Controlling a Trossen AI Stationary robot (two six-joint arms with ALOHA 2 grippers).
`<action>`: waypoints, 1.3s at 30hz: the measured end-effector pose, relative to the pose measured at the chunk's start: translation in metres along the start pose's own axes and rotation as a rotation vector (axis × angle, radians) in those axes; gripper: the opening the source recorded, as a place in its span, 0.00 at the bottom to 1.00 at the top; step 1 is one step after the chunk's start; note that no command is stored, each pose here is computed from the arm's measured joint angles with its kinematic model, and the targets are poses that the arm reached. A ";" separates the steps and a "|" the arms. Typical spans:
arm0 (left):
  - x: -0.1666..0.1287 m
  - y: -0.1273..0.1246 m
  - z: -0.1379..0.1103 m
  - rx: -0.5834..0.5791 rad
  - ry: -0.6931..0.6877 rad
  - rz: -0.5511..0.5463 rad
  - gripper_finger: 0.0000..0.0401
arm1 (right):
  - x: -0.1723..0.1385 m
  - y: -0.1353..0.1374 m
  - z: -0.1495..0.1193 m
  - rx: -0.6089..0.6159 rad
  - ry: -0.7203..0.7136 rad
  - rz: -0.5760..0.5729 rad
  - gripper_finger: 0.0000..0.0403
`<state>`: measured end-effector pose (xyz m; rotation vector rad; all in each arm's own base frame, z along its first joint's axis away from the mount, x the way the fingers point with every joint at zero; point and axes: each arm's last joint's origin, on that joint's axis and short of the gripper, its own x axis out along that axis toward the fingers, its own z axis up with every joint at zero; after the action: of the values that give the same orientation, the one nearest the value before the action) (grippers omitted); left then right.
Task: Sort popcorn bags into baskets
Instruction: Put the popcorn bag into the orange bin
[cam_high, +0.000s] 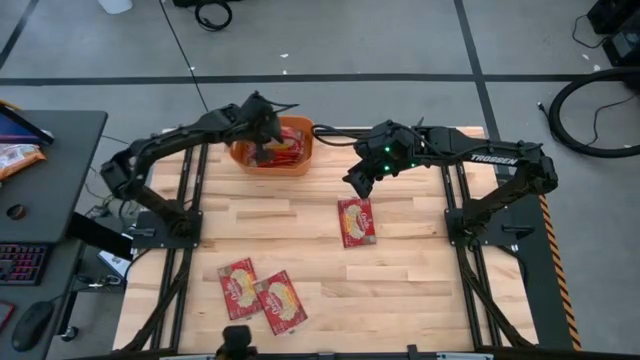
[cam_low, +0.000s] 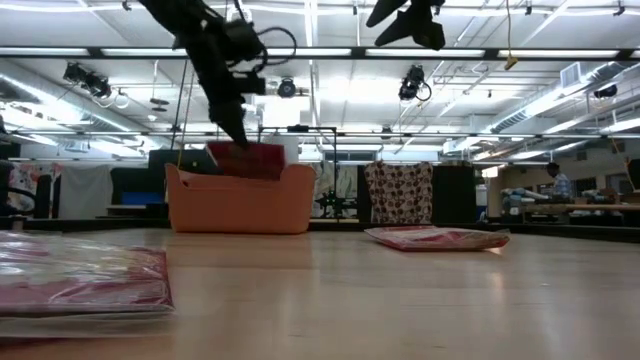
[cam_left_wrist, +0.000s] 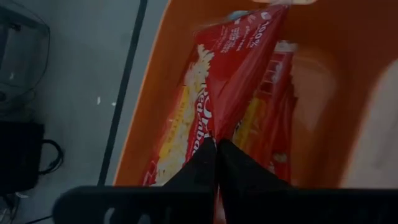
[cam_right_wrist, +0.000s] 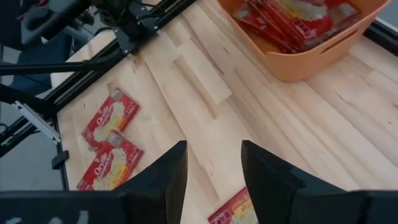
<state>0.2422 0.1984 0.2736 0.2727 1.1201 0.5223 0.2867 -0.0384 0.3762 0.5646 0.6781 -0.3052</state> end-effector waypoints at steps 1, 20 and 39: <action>0.007 0.000 0.001 -0.001 0.007 0.000 0.02 | 0.000 0.000 0.000 0.010 0.002 -0.002 0.39; 0.022 -0.016 0.010 -0.035 -0.081 -0.193 0.34 | 0.000 -0.005 -0.001 0.028 0.026 -0.019 0.39; -0.074 -0.168 0.014 0.158 0.127 -0.979 0.36 | 0.000 0.000 -0.004 -0.062 0.073 0.064 0.39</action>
<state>0.2739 0.0171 0.2596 -0.1893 1.2675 -0.4233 0.2846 -0.0366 0.3739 0.5392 0.7358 -0.2038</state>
